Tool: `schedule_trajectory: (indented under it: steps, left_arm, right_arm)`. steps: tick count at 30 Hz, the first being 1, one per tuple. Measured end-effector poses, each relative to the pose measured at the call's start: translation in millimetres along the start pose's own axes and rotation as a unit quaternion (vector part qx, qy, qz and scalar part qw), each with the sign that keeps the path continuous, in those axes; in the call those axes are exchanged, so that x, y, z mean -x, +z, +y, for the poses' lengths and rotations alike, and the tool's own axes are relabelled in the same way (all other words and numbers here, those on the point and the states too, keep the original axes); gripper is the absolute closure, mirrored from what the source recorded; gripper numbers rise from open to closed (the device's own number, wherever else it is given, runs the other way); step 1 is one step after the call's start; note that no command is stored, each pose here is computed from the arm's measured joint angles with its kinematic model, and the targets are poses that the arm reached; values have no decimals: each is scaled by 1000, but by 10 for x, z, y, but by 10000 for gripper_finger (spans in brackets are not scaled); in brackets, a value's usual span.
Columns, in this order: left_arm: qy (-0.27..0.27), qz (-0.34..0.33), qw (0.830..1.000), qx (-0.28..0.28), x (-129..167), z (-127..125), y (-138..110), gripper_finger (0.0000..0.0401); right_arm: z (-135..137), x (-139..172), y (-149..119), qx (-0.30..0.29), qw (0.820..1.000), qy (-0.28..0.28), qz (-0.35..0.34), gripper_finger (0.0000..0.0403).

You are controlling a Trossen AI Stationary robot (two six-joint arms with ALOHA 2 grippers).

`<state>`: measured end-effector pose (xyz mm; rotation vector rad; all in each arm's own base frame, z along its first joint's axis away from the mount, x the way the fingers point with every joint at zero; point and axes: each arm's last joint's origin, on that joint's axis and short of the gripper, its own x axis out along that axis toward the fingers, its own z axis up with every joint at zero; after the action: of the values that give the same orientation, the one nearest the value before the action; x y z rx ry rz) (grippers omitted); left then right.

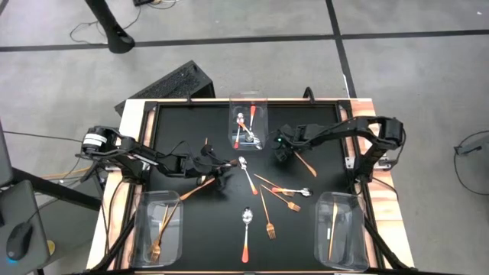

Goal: Sort silverware by color (type)
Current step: Put the gold knife into the bottom right transparent bin

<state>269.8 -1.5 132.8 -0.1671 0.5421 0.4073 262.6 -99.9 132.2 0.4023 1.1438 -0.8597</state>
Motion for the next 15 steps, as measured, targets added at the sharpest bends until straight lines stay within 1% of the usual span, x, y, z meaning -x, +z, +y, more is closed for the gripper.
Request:
schedule_trajectory:
  steps: [4, 7, 10, 13, 15]
  left_arm:
    - [-2, 5, 1000, 9, 0, 1, -9, 317]
    - [0, 11, 1000, 10, 0, 5, -20, 317]
    - [-1, 11, 1000, 10, 0, 4, -20, 317]
    - [2, 10, 1000, 10, 0, 7, -19, 317]
    - [4, 9, 1000, 8, 0, 8, -18, 317]
  right_arm:
    - [16, 196, -44, 13, 1000, 14, -12, 389]
    - [16, 530, -33, 7, 997, 47, -60, 398]
    - [-10, 859, -106, 3, 993, 72, -96, 399]
    - [-56, 1190, -184, -5, 984, 111, -141, 400]
    - [-90, 1357, -245, -10, 978, 135, -160, 399]
